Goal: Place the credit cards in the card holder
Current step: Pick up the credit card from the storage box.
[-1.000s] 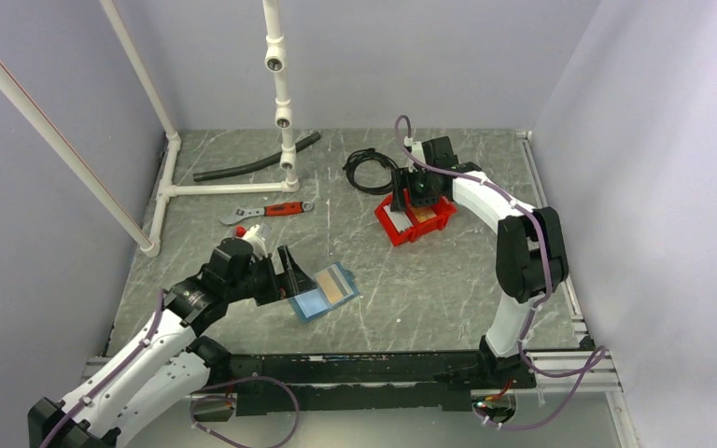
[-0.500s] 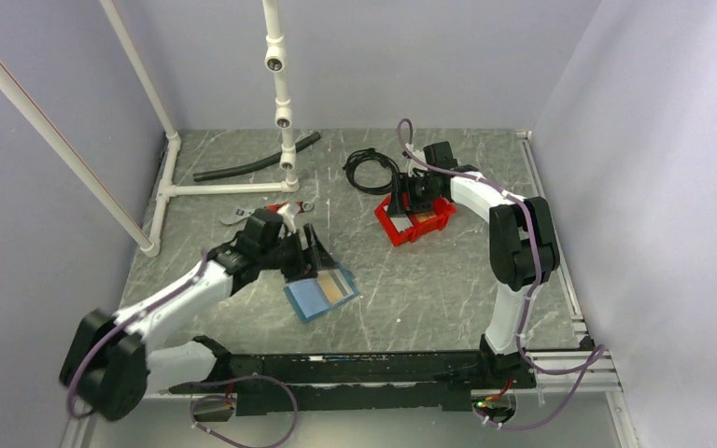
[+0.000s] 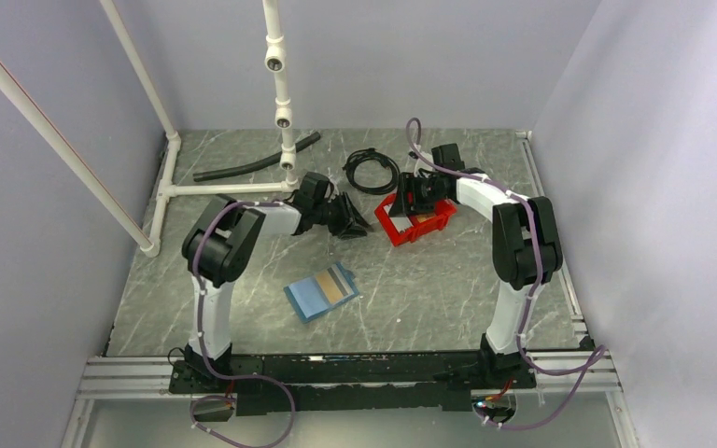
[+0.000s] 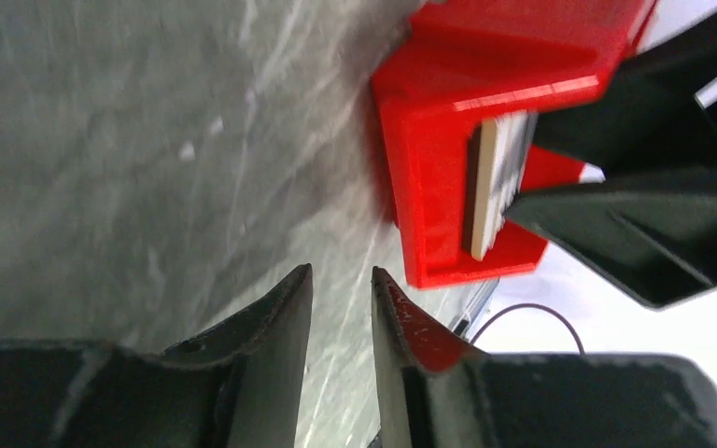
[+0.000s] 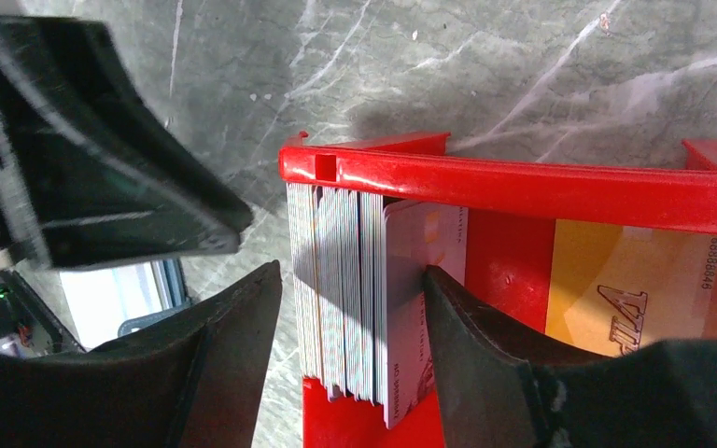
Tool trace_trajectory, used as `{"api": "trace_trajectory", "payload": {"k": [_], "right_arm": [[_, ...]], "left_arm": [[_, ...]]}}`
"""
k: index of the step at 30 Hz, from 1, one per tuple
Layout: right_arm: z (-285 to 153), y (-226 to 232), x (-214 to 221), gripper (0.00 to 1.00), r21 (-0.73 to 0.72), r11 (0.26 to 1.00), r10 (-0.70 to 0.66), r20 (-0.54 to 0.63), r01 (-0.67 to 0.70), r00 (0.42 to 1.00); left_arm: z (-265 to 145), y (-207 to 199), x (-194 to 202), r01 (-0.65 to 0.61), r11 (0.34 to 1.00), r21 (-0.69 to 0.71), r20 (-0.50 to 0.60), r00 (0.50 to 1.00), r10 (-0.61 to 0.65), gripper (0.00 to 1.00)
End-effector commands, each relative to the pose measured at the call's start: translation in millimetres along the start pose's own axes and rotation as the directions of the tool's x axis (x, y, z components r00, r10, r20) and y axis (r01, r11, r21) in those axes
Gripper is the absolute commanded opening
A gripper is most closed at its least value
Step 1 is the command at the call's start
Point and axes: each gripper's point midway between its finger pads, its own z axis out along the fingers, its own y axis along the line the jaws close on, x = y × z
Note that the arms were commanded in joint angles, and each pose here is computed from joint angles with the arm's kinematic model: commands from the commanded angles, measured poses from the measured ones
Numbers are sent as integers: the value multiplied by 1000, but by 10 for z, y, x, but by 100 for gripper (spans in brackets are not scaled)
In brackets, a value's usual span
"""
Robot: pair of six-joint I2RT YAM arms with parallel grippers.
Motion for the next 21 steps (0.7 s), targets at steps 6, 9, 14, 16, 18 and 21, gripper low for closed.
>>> {"api": "trace_trajectory", "payload": {"k": [6, 9, 14, 16, 18, 21], "right_arm": [[-64, 181, -106, 54, -101, 995, -17, 39, 21, 999], [-86, 210, -116, 52, -108, 994, -20, 47, 25, 999], [-118, 190, -127, 42, -97, 995, -15, 51, 19, 999], [-145, 192, -130, 39, -101, 995, -12, 56, 17, 998], [-174, 192, -140, 38, -97, 995, -12, 62, 18, 998], [-227, 199, -166, 37, -95, 995, -17, 76, 24, 997]], "left_arm": [[461, -206, -91, -15, 998, 60, -27, 1000, 17, 33], [561, -229, -57, -21, 998, 56, -42, 999, 23, 33], [626, -283, -75, -25, 998, 66, -43, 999, 28, 32], [632, -287, -78, -25, 997, 67, -45, 999, 28, 32], [642, -298, -69, -22, 997, 73, -49, 998, 26, 32], [653, -297, -64, -17, 997, 80, -56, 998, 22, 32]]}}
